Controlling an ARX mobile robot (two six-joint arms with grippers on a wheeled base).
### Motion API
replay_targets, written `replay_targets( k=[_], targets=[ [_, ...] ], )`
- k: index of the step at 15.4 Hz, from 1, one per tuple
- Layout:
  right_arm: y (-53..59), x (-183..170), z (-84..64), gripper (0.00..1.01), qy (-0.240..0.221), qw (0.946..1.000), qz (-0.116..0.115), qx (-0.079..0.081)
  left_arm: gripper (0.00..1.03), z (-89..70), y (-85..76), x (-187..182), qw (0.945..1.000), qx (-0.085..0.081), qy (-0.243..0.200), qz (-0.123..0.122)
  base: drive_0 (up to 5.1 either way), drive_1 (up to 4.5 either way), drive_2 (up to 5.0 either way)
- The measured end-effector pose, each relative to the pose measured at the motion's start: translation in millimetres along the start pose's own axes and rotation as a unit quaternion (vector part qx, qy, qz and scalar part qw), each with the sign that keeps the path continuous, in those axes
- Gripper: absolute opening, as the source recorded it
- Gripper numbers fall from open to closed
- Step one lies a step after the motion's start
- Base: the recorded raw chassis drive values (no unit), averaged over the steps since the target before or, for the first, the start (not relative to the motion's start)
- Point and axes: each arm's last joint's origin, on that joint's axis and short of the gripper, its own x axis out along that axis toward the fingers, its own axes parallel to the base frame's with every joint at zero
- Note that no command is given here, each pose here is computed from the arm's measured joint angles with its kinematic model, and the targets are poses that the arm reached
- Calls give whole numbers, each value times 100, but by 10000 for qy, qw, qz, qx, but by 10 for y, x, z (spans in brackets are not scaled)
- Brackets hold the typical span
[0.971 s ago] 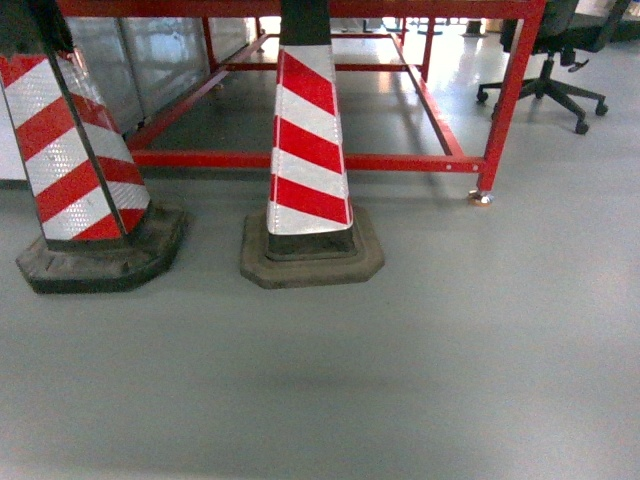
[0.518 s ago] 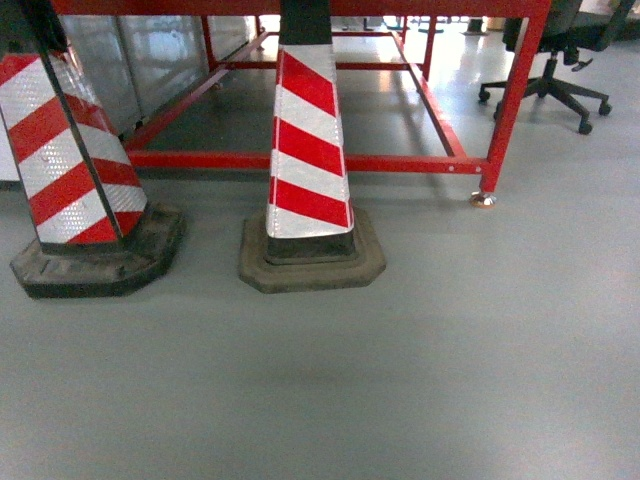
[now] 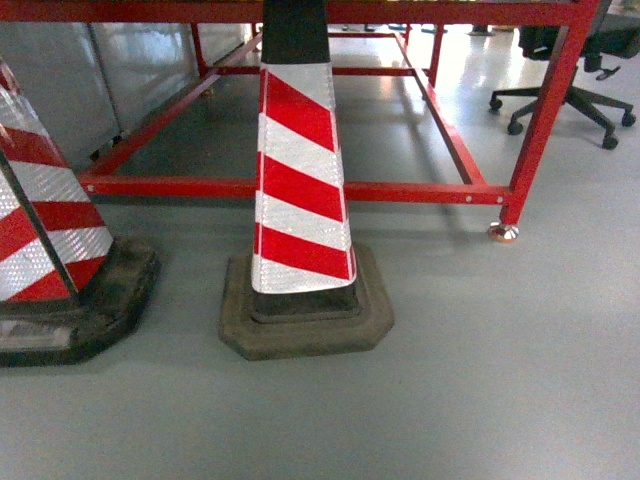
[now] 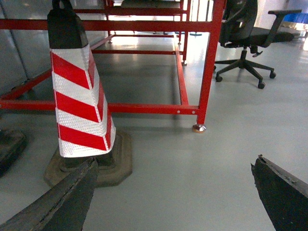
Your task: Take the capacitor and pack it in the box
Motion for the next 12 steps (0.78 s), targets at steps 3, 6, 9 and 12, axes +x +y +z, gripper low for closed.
replay_targets(
  k=[3,6,9,12],
  targets=[
    [0,0,5,98,-27,10000,-2,0,44,1,0,0,10000,0,-6,4,0,414,-413],
    [0,0,-1,98,8,10000,2,0,44,-4,0,0,10000,0,23,-5,0,413,-414],
    [0,0,1,98,-4,10000,-2,0,44,1,0,0,10000,0,-4,-4,0,413,-414],
    [0,0,1,98,-4,10000,-2,0,44,1,0,0,10000,0,-4,-4,0,413,-414]
  ],
)
